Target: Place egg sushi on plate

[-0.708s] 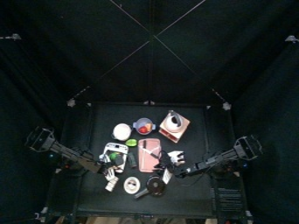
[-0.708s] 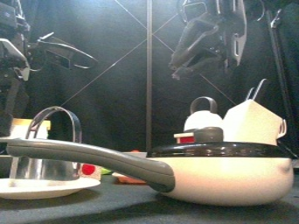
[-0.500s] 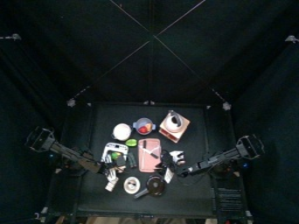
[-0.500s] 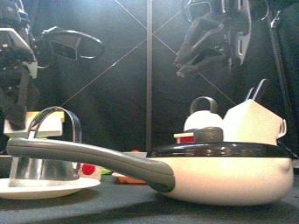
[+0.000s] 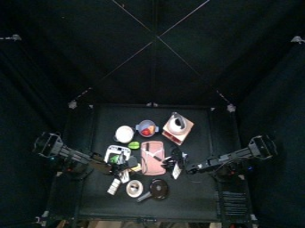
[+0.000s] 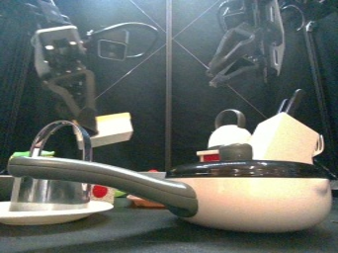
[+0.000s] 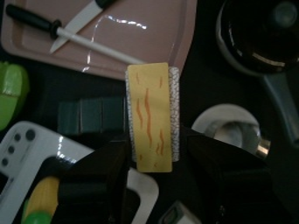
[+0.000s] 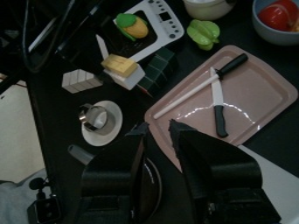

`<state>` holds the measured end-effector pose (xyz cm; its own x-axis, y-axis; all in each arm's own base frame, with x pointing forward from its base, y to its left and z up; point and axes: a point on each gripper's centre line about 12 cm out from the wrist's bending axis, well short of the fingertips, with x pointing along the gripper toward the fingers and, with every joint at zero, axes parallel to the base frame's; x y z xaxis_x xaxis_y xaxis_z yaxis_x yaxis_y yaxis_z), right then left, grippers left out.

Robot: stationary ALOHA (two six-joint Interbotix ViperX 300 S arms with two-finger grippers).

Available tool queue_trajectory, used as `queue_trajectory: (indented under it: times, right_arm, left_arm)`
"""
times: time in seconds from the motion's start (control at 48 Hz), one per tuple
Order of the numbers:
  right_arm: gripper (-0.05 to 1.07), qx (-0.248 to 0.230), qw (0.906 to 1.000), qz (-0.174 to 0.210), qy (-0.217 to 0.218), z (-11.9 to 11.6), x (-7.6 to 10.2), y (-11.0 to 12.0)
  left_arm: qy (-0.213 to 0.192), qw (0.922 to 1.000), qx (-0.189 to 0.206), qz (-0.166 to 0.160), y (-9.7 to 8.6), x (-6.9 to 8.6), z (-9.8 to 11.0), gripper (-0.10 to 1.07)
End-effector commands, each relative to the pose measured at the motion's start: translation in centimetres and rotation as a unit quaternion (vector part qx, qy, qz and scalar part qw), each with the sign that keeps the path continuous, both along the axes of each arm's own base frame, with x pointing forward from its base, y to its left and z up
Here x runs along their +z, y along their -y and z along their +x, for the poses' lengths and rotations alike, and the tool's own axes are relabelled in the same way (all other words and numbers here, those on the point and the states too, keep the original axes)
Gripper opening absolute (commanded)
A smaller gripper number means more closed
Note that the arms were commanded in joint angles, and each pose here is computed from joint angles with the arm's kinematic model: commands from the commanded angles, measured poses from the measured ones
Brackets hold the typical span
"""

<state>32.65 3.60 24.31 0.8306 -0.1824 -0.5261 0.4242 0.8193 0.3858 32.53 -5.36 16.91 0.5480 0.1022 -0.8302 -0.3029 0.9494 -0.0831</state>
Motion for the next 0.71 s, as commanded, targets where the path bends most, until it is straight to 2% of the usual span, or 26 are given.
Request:
queue_trajectory:
  times: [0.0, 0.062, 0.312, 0.688]
  right_arm:
    - [0.68, -0.004, 0.9998, 0.003, 0.018, -0.3, 1.2, 0.3]
    - [0.68, -0.005, 0.9998, 0.004, 0.018, -0.4, 1.2, 0.4]
    - [0.68, -0.026, 0.9993, 0.024, 0.011, -1.9, 1.0, 0.9]
    - [0.68, -0.052, 0.9975, 0.047, 0.003, -4.5, 0.3, 1.7]
  left_arm:
    - [0.031, 0.9994, 0.013, -0.011, -0.9, 0.9, 2.6, 0.63]
    - [0.037, 0.9989, 0.024, -0.016, -1.7, 0.5, 3.9, 0.63]
    - [0.064, 0.9967, 0.033, -0.038, -3.0, -0.9, 7.6, 0.63]
    - [0.057, 0.9961, 0.049, -0.046, -3.9, -2.9, 10.0, 0.63]
